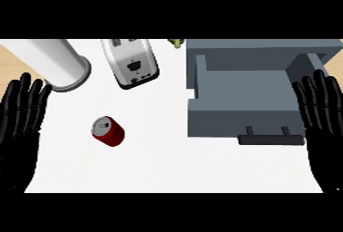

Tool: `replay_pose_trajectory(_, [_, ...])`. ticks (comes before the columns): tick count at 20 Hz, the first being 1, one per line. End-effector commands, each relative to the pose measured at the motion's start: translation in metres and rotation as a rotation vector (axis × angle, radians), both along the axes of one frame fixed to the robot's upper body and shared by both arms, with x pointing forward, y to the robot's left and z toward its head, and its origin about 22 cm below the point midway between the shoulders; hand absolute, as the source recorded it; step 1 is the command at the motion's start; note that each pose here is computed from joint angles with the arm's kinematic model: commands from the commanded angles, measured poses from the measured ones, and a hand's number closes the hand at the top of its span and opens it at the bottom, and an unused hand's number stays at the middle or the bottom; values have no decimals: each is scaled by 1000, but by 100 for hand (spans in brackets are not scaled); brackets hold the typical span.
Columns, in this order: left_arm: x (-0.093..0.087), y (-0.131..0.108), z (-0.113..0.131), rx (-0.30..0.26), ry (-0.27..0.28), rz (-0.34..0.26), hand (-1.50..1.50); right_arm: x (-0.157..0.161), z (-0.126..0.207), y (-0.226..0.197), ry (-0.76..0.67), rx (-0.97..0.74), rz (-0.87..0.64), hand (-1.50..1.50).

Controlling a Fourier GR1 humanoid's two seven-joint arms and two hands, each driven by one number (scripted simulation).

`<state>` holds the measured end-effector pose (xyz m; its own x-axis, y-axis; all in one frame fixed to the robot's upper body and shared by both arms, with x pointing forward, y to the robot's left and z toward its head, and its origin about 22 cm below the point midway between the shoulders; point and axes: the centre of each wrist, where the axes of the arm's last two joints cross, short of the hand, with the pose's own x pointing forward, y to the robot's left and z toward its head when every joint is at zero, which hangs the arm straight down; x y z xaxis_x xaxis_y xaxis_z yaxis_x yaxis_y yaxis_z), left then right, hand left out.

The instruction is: Pick up the can, place it into the drawer and close the drawer

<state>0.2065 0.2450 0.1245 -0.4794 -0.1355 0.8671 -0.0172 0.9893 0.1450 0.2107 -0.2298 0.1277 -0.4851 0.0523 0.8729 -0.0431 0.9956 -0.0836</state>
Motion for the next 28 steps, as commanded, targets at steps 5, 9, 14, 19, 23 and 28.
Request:
replay_pose_trajectory(5, [7, -7, 3, -71, -58, -495, -150, 1, 1, -1, -67, -22, -28, -150])
replay_pose_trajectory(9, [1, 16, -21, 65, 324, -461, -150, -2, -29, -19, 259, 2, -160, -150])
replay_pose_trajectory(14, [10, 30, 0, 81, 363, -475, -150, -18, -12, -26, 270, -16, -158, -150])
replay_pose_trajectory(19, [9, 37, 2, 60, 353, -483, -150, -18, -38, -43, 306, -4, -169, -150])
replay_pose_trajectory(23, [7, 59, 2, -5, 394, -429, -150, -36, -55, -35, 298, -5, -168, -150])
replay_pose_trajectory(28, [7, 65, -5, 24, 405, -395, -150, -39, -28, -35, 283, 4, -168, -150])
